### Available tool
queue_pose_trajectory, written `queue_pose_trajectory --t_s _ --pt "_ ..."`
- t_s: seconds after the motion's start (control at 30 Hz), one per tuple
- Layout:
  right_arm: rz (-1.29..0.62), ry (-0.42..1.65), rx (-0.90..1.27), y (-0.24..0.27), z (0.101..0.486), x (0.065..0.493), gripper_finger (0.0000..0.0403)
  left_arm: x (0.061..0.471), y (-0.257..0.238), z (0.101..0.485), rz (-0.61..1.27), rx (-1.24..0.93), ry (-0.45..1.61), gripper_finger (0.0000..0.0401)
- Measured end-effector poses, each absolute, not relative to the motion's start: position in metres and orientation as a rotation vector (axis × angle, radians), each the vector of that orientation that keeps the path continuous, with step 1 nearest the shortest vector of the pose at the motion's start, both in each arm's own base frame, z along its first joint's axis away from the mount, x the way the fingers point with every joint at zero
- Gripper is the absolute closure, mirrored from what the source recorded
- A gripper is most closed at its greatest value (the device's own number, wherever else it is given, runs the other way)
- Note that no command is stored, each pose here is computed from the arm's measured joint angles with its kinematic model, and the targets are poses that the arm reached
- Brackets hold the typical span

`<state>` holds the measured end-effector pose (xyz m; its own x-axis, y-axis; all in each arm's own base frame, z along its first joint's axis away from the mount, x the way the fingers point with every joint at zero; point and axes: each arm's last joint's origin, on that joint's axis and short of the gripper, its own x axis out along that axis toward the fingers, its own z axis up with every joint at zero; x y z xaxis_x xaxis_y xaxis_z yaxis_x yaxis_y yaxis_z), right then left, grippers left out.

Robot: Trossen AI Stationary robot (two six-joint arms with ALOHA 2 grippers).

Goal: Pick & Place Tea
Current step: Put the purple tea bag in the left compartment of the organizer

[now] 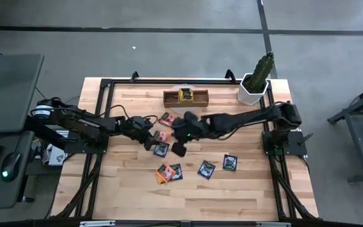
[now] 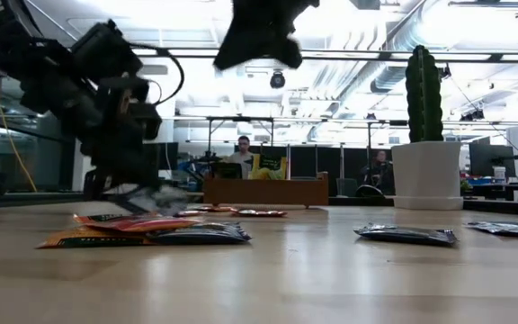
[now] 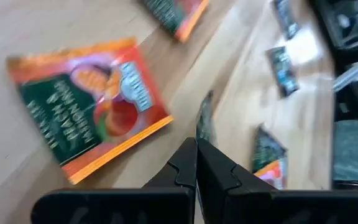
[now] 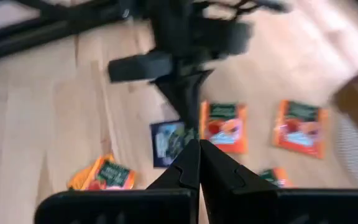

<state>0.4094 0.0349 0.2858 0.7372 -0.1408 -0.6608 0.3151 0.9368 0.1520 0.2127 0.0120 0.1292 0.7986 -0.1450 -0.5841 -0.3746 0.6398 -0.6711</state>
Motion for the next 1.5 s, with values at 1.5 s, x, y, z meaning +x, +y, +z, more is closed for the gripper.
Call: queue_pose_trajectory --t_s 1.5 --pt "-0.345 0.702 0.336 -0.004 0.328 0.372 0.0400 0.239 0.165 0.186 0.396 -0.246 0.295 0.0401"
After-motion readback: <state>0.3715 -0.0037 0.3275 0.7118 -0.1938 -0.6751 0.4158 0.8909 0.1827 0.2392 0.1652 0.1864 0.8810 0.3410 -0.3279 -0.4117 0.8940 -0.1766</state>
